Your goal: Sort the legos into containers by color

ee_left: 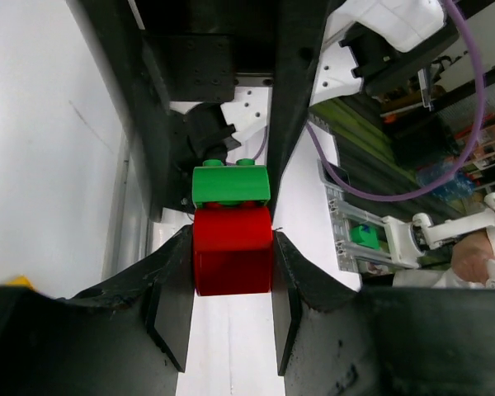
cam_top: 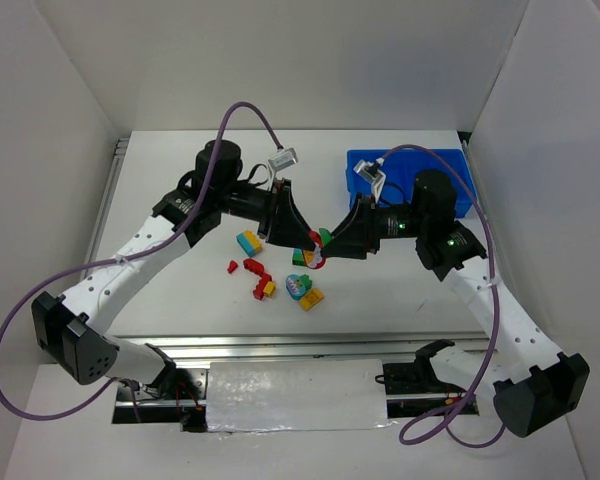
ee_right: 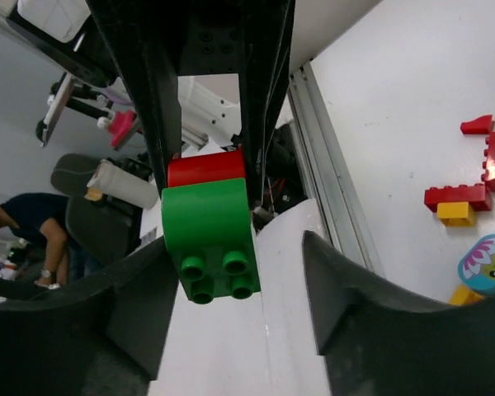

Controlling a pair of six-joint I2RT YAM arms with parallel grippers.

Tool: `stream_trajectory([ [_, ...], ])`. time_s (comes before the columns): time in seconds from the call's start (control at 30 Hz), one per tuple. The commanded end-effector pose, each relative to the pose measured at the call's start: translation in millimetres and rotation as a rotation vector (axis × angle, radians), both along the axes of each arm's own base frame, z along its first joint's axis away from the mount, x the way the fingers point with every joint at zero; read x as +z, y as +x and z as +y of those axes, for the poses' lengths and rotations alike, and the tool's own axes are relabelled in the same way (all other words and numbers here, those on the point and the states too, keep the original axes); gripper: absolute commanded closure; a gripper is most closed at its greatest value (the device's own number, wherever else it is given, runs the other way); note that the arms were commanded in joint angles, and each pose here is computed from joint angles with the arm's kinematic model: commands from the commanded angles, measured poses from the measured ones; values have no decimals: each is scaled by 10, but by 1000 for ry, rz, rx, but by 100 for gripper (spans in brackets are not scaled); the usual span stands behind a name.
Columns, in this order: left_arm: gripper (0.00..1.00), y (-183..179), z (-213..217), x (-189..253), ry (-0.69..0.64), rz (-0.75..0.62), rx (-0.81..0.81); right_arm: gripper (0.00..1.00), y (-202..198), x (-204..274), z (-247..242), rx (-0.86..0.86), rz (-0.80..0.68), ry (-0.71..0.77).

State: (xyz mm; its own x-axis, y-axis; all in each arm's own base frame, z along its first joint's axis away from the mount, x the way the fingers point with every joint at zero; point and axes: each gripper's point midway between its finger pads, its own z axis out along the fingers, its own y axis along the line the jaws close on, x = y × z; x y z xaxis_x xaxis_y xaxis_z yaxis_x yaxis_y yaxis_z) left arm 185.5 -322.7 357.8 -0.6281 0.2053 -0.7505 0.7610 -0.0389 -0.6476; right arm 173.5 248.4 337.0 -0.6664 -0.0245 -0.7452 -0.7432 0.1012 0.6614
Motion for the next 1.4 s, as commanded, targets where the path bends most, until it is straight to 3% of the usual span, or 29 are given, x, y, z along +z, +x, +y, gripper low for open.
stream_trajectory([
  [0.0,100,-73,1,197,-68,-65,-40,50,-45,142,14,31,-83,43],
  [0.03,100,-68,0,180,-64,-64,-39,62,-62,150,16,40,-87,48],
  [0.07,100,-59,-4,156,-58,-58,-37,83,-68,161,16,45,-94,50],
  [0.1,100,-45,-4,122,-46,-57,-28,98,-58,154,12,37,-89,45],
  [0.13,100,-33,-5,95,-37,-54,-23,100,-51,149,7,31,-102,41],
  [0.37,100,174,97,-46,26,-93,72,100,285,-106,-213,-95,-53,5],
  [0.6,100,586,318,-29,21,-115,207,100,1116,-351,-651,-449,40,-113],
  [0.7,100,833,364,-109,93,-121,319,100,1638,-519,-973,-719,132,-248],
  [0.73,100,1034,423,-201,159,-137,427,100,1966,-667,-1371,-998,150,-357],
  [0.8,100,1140,508,-324,249,-108,500,100,2269,-849,-1865,-1302,294,-467],
  [0.87,100,1203,604,-408,312,-115,563,100,2435,-1217,-2394,-1501,432,-623],
  [0.93,100,1202,669,-418,332,-121,600,100,2628,-1131,-2686,-1597,451,-651],
  [1.07,100,1176,839,-415,371,-144,687,100,2877,-1467,-3233,-1675,570,-746],
  [1.37,100,1080,911,-576,420,-67,703,100,3195,-1436,-3839,-1678,616,-708],
])
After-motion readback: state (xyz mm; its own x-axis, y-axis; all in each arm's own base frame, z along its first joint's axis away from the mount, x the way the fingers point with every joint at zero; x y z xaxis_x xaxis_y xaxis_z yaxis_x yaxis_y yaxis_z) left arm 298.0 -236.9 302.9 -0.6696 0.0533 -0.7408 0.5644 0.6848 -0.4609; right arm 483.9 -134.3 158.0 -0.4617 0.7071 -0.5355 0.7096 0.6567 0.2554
